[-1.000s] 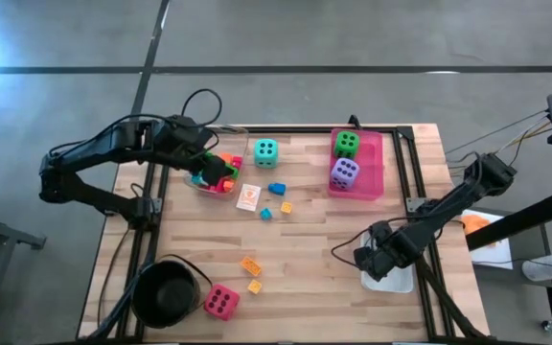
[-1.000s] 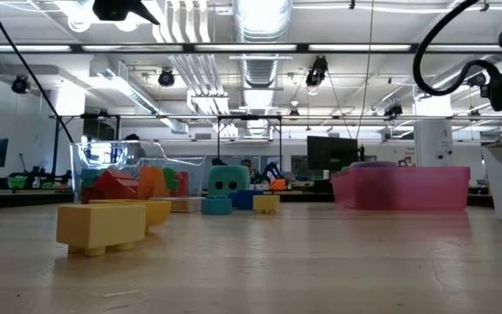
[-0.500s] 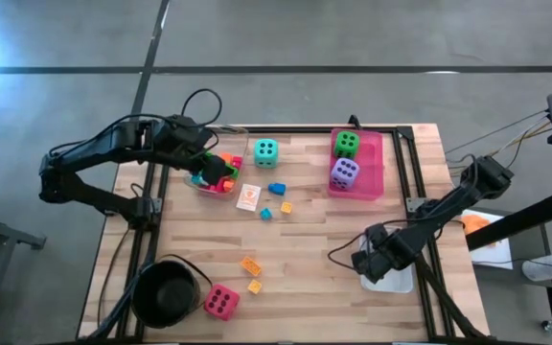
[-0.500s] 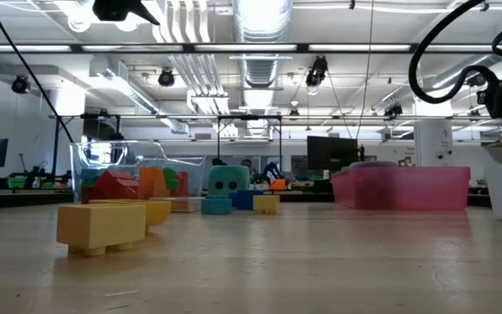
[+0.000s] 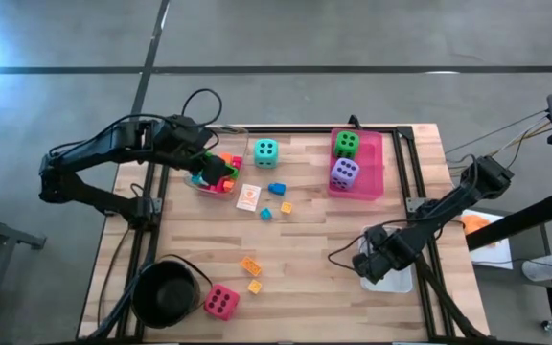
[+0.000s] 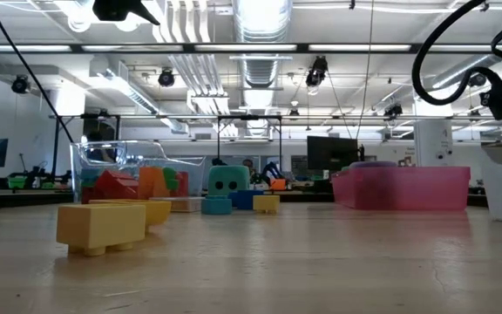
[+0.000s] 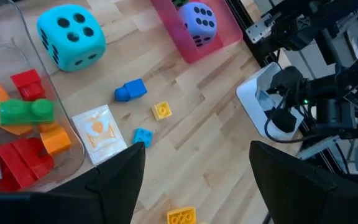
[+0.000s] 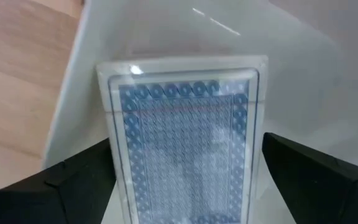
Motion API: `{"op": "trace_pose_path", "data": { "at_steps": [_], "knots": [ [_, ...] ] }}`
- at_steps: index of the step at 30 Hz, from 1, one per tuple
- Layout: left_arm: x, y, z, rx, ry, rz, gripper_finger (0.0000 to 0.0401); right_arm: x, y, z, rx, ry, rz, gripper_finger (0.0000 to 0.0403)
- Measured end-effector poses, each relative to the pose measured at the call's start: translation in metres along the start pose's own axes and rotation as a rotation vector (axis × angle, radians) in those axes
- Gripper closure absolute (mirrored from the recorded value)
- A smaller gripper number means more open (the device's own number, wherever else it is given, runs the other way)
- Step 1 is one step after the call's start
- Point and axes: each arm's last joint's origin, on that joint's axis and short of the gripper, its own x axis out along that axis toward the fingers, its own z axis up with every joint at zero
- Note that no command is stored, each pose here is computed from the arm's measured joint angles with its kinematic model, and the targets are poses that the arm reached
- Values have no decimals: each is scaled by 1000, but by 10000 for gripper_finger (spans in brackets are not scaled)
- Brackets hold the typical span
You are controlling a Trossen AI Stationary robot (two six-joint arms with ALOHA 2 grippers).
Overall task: Pick & Place Toys
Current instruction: Put the blue deck of cards into the white bin, then put the red die into the pink bin
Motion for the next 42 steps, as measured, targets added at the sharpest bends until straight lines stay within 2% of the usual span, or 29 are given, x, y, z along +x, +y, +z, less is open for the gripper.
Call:
{"op": "trace_pose_path", "data": {
  "at_steps": [5, 13, 24, 30, 37, 42],
  "knots": [
    [0, 1, 0, -8, 18, -1, 108, -10, 5, -2, -16, 5, 21, 26],
    [0, 3, -2, -15, 37, 19, 108, -45, 6, -2, -64, -30, -65, 25],
    [8, 4, -3, 18, 80, 54, 108, -92, 18, -5, -219, -31, 40, 25],
    [20, 5, -5, 33, 153, 97, 108, -121, 21, -4, -299, -117, 95, 25],
    [36, -3, -12, 160, 290, 19, 108, -150, 19, 4, -356, -257, 95, 25],
    [51, -20, -30, 326, 518, -181, 108, -158, 20, 16, -405, -268, 103, 25]
  ]
}}
